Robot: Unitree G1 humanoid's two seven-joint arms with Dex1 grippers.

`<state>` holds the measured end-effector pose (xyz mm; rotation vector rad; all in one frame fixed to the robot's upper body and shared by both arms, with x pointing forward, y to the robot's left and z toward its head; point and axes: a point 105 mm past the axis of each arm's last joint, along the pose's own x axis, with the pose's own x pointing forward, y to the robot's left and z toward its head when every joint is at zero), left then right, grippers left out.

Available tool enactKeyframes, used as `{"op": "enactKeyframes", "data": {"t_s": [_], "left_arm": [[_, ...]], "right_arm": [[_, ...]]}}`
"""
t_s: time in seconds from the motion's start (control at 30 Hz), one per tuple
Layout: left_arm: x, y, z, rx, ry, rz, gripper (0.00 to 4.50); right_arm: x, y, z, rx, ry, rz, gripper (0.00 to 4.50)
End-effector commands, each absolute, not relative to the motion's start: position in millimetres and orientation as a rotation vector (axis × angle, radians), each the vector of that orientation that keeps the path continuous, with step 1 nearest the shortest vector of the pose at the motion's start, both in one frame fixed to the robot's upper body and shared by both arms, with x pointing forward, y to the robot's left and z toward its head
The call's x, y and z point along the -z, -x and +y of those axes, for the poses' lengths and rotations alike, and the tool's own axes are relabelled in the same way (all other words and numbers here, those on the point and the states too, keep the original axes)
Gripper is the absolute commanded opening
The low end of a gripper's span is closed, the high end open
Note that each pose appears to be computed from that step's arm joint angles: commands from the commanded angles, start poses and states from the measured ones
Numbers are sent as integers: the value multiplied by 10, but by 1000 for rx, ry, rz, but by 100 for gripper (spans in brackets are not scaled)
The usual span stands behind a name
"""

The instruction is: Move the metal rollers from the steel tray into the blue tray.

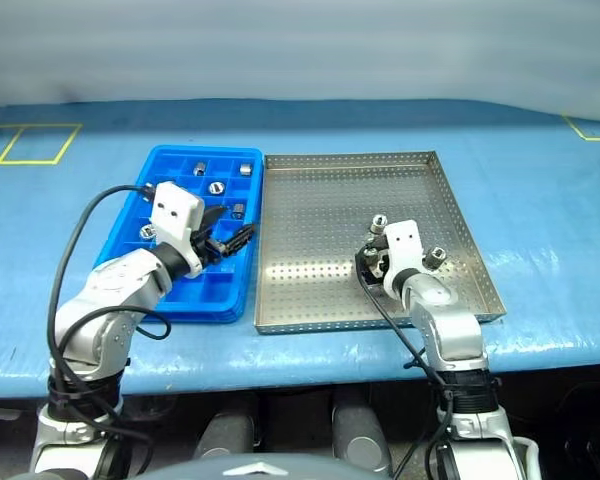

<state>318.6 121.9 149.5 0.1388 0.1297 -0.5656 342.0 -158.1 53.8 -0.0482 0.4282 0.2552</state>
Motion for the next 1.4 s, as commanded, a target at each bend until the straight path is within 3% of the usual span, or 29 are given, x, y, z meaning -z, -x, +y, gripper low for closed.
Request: {"op": "enactKeyframes", "data": {"t_s": [0.03, 0.17, 0.2, 0.4, 0.63, 0.8, 0.93, 1.3, 1.4], "left_arm": [[-1626, -3131, 1187, 578, -167, 64, 362], [-1600, -3103, 1208, 574, -166, 71, 362], [-1593, -3094, 1212, 576, -167, 73, 362], [-1313, -2869, 1385, 640, -266, 250, 362], [-1325, -2726, 1590, 597, -289, 278, 362], [-1311, -2596, 1685, 553, -276, 285, 362], [-1468, -2613, 1903, 378, -235, 186, 362], [-1467, -2552, 2068, 231, -202, 172, 362], [-1458, -2562, 2030, 240, -199, 173, 362]], "right_arm": [[-668, -3496, -1547, -256, 38, 378, 326], [-716, -3501, -1509, -272, 45, 349, 191], [-730, -3501, -1497, -276, 45, 342, 183], [-1041, -3542, -1014, -465, 72, 232, 183], [-1453, -3696, -207, -760, 99, 101, 183], [-1490, -3761, 282, -934, 146, 95, 183], [-1492, -3798, 574, -1019, 127, 93, 183], [-1418, -3859, 880, -1066, 94, 120, 183], [-1397, -3937, 846, -1012, 126, 111, 287]]}}
